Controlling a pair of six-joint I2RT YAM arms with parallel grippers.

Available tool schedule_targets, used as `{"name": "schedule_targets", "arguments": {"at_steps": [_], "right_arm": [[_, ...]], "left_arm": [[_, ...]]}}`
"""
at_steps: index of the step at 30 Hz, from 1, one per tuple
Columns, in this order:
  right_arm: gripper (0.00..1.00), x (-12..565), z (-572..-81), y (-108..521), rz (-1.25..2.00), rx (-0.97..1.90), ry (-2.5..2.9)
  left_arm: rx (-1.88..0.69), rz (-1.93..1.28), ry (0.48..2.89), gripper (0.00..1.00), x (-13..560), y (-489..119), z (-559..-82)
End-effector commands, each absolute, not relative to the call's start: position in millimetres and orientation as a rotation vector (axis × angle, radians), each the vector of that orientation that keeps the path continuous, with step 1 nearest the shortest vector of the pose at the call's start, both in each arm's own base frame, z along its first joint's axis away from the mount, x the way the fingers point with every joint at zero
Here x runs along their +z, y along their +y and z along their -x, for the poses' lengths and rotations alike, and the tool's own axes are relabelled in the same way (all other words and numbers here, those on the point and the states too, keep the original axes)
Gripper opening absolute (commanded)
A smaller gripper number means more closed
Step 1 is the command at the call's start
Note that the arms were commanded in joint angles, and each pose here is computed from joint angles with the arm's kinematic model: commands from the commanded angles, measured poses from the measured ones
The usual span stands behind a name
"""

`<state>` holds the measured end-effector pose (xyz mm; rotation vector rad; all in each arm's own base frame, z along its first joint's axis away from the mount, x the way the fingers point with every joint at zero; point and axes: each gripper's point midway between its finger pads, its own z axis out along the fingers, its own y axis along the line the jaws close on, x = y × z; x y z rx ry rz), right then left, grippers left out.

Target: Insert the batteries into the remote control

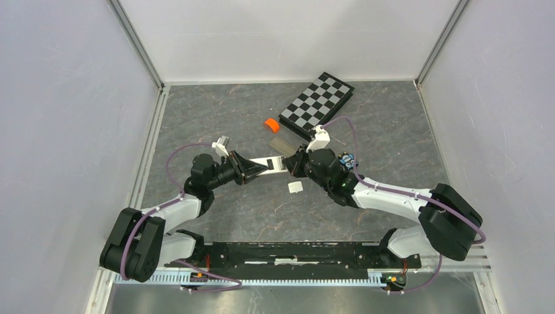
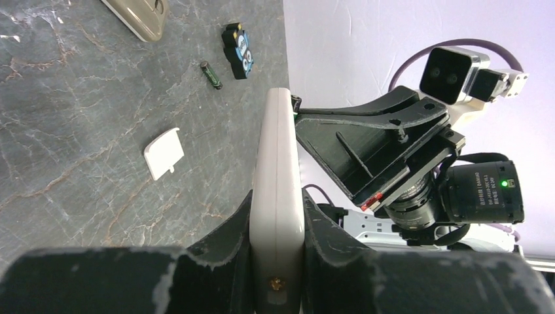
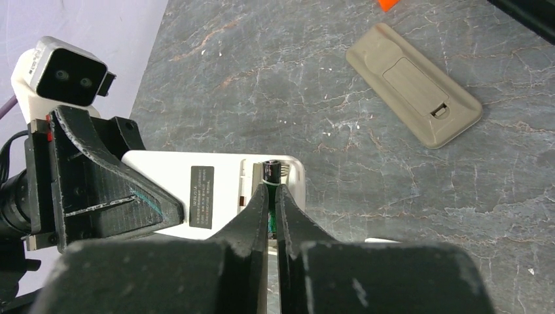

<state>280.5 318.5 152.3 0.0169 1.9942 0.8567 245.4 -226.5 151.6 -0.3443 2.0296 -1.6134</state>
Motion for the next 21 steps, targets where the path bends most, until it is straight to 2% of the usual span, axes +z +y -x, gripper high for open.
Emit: {"name": "schedule_targets", "arguments": {"at_steps": [1, 21], "right_arm": [[0.00, 167, -290, 315, -0.047, 0.860, 1.909], [0.02, 159, -290, 322, -0.058, 0.893, 1.927]], "left_arm": [[-1.712, 0.283, 1.945, 0.02, 178, -234, -242], [-1.746, 0.273, 1.917, 0.02, 185, -236, -241]]}}
